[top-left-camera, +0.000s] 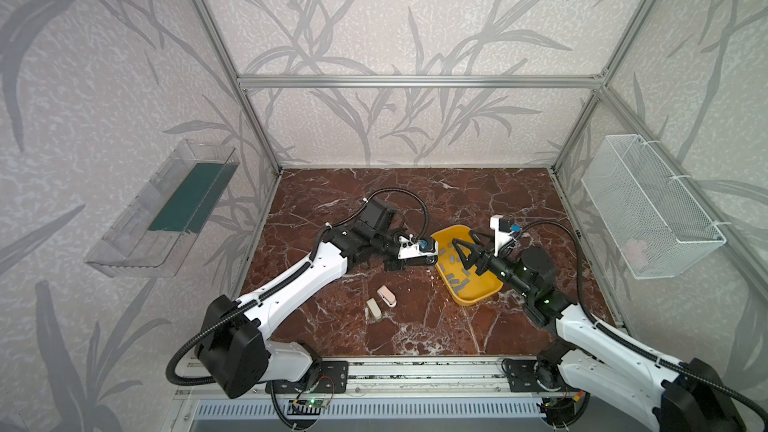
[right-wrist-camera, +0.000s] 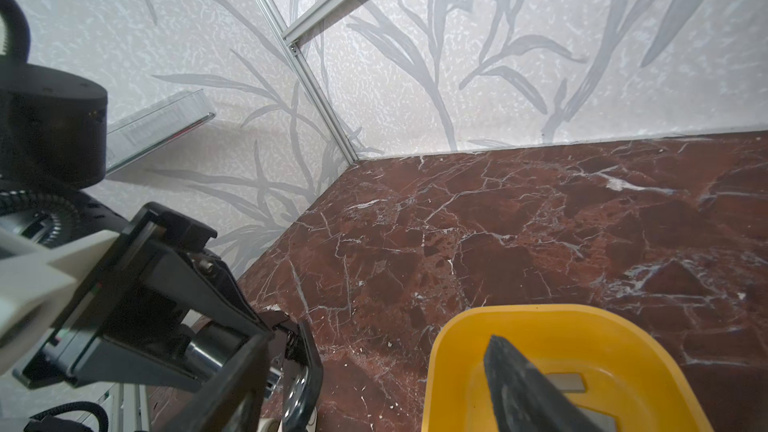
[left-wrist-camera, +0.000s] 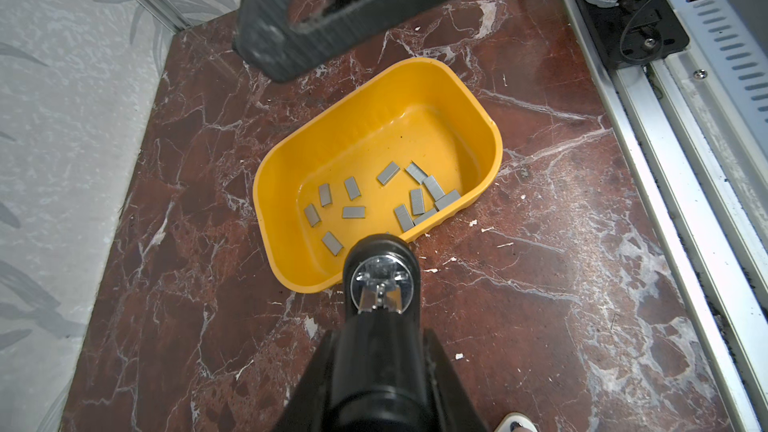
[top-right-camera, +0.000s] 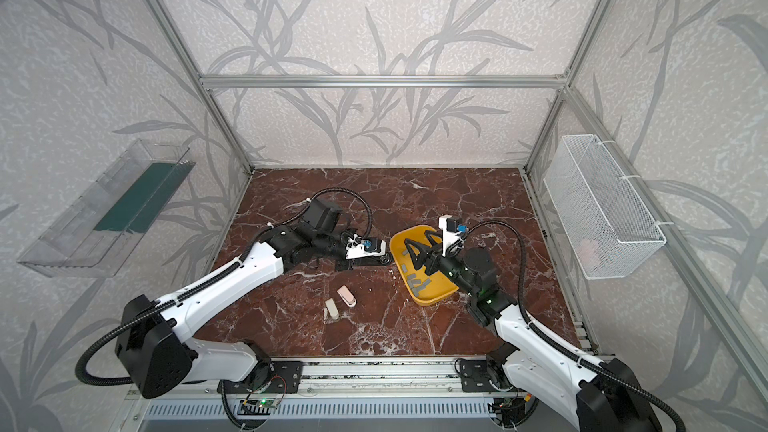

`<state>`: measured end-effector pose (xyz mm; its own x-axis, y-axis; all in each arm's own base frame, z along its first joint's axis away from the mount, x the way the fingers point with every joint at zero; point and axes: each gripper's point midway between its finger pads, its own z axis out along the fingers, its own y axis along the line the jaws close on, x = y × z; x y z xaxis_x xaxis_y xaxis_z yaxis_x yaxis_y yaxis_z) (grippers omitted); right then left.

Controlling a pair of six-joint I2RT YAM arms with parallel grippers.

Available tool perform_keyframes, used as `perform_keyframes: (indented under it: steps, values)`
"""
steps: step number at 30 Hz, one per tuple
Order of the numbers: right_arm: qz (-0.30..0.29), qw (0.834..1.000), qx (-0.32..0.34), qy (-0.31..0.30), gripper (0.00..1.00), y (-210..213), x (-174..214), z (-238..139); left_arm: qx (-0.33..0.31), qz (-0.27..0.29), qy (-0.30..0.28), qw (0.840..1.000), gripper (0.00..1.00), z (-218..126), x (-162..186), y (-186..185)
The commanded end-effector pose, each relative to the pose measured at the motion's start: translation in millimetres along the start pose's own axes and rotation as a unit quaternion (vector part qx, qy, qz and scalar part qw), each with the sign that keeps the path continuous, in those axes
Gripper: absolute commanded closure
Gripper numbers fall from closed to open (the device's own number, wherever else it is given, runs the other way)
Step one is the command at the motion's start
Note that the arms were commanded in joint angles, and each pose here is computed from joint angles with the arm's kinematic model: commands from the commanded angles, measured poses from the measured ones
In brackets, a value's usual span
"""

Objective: Load the staples into the stapler

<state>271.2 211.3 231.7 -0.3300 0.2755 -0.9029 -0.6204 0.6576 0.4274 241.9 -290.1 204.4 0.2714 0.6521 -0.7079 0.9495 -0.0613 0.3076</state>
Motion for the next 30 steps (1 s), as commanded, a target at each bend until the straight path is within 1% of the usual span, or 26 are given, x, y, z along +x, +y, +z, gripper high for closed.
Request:
perform_keyframes:
  steps: [1,5,9,11,15,17,21,28,30]
  values:
    - [-0.067,0.995,-0.058,-0.048,0.25,31.4,-32.6,-0.2,0.009,0.031,-0.033,0.999,1.0,-9.7,-22.5,0.6]
    - [-0.104,0.991,-0.078,-0.023,0.3,45.5,-19.2,8.2,0.022,0.037,-0.039,0.998,1.0,-12.4,-25.3,-5.1]
    - [-0.141,0.984,-0.108,0.014,0.35,64.1,-4.8,17.3,0.026,0.039,-0.037,0.998,1.0,-13.3,-24.5,-7.4]
    - [-0.153,0.981,-0.117,0.028,0.37,69.5,1.6,20.5,0.028,0.04,-0.037,0.998,1.0,-14.3,-24.9,-8.8]
    - [-0.164,0.978,-0.119,0.058,0.39,68.5,14.8,28.5,0.034,0.041,-0.041,0.998,1.0,-18.2,-26.1,-11.4]
    - [-0.178,0.972,-0.14,0.068,0.41,74.2,24.2,31.2,0.038,0.043,-0.043,0.997,1.0,-20.4,-26.7,-12.9]
    - [-0.213,0.957,-0.177,0.091,0.44,88.7,45.7,35.1,0.039,0.039,-0.048,0.997,1.0,-25.8,-27.8,-12.2]
    - [-0.225,0.943,-0.222,0.106,0.51,102.3,62.4,36.6,0.034,0.038,-0.056,0.997,1.0,-35.0,-28.9,-10.8]
    - [-0.23,0.939,-0.234,0.107,0.54,106.6,65.4,35.7,0.033,0.039,-0.057,0.997,1.0,-36.9,-29.0,-11.0]
